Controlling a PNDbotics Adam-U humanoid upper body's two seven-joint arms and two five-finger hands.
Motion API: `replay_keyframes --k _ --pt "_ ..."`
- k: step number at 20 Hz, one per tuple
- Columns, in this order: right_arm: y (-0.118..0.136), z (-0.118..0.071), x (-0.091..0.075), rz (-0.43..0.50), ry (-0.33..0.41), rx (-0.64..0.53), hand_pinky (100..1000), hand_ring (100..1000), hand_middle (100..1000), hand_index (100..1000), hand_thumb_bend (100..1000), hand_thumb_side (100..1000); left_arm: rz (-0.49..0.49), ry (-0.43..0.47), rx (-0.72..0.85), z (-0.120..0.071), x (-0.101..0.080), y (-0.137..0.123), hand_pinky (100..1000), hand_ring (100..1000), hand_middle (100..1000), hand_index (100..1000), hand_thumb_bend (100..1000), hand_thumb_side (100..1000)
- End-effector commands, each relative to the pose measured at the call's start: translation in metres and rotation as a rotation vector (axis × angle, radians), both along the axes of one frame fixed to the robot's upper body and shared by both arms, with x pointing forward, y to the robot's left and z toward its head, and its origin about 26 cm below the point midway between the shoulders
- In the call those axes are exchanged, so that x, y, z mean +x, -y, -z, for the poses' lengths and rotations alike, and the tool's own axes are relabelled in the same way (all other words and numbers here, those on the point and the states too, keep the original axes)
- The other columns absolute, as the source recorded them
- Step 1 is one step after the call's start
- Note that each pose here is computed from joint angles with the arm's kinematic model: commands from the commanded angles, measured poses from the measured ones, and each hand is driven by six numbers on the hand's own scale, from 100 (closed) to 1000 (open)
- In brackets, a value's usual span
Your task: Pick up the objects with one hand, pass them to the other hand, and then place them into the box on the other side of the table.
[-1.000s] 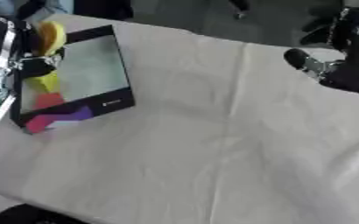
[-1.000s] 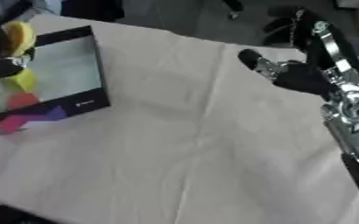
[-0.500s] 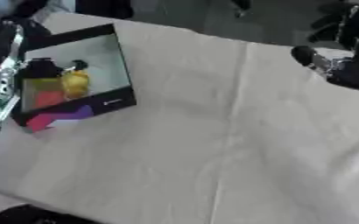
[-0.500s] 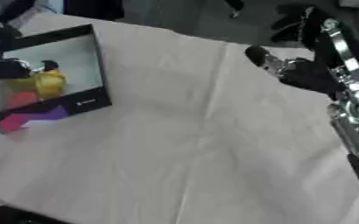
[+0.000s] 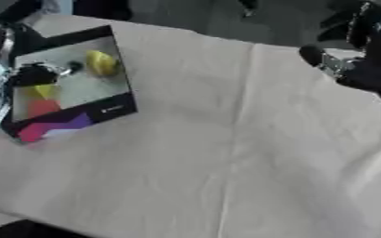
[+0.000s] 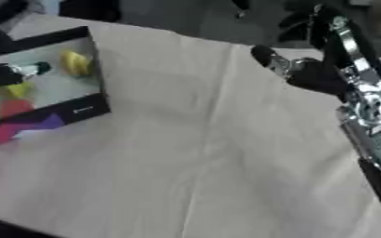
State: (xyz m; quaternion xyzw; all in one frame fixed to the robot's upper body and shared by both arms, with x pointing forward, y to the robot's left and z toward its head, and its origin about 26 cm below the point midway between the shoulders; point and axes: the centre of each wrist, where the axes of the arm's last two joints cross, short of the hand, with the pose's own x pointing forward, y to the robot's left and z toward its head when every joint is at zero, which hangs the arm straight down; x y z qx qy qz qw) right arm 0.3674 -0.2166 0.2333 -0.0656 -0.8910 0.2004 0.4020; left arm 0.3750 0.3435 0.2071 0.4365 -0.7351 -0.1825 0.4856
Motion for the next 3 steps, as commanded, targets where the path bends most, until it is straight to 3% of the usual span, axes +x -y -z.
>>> replay_keyframes --k 1,3 --pt "0.0101 -0.0142 0.0015 0.083 0.035 0.031 775 657 650 829 496 422 0.122 0.14 -0.188 -0.0243 -0.0145 0.0118 834 619 573 640 512 624" --pt "0.0156 -0.0173 0.0018 0.135 0.042 0.055 786 691 685 848 501 415 0.203 0.188 -0.299 -0.0284 -0.0225 0.021 844 634 590 676 586 611"
